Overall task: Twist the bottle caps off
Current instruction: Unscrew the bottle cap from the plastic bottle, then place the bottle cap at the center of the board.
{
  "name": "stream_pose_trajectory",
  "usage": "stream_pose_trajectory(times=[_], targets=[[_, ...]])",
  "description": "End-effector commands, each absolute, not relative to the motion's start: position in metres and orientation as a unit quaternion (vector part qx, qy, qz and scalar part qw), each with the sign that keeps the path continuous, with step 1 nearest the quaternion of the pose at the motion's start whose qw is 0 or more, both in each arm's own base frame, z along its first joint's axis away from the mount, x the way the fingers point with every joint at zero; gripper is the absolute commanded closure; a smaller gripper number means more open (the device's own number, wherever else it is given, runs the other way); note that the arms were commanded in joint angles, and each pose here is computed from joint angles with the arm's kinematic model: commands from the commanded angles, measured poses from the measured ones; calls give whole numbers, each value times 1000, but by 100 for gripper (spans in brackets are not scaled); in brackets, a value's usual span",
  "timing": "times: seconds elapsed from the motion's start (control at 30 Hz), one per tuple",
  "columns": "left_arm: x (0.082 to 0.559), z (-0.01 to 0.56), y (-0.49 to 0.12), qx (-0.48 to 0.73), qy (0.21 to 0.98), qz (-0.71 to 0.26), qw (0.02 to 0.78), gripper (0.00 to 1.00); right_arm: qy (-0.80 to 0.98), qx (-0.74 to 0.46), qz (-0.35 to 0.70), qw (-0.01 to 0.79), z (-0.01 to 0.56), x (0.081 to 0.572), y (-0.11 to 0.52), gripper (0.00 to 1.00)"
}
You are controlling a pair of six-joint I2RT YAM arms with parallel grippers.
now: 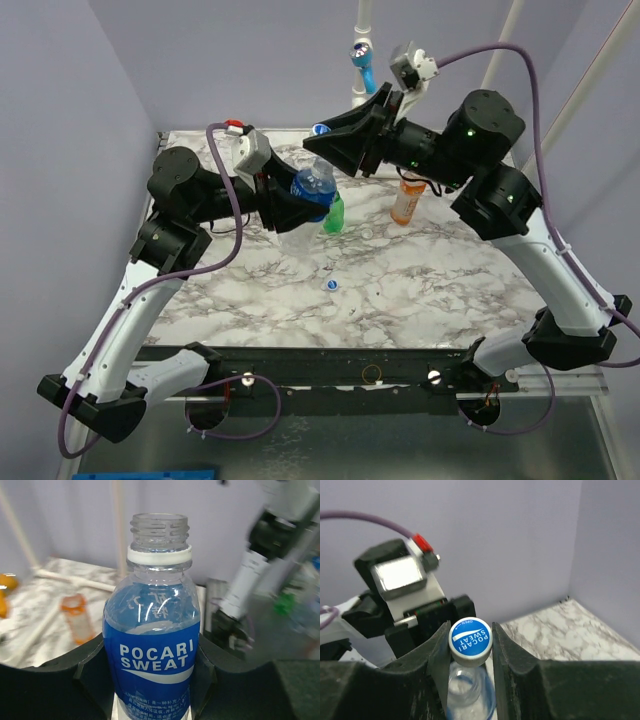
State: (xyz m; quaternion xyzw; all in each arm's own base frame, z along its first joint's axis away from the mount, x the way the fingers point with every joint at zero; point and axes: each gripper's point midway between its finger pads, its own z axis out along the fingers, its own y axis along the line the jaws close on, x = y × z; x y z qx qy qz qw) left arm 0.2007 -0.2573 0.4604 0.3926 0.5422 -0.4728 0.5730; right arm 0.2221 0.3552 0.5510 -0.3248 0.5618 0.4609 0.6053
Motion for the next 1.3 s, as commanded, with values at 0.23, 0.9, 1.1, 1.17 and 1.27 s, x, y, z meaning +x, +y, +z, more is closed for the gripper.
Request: stream_pose_trajectory(times=[0.23,0.9,1.1,1.17,1.27], targets=[[124,452,-258,479,497,-573,442,100,419,-394,527,626,611,166,338,99],[142,423,-248,455,532,-507,503,100,769,-168,248,564,332,267,255,97],[149,422,-248,451,536,-498,511,100,825,-147,179,515,228,307,246,97],[151,423,-248,449,538,-494,514,100,843,-126,180,492,193,325,238,98],[153,421,-248,450,540,-490,516,100,849,-99,163,492,159,349,227,99]])
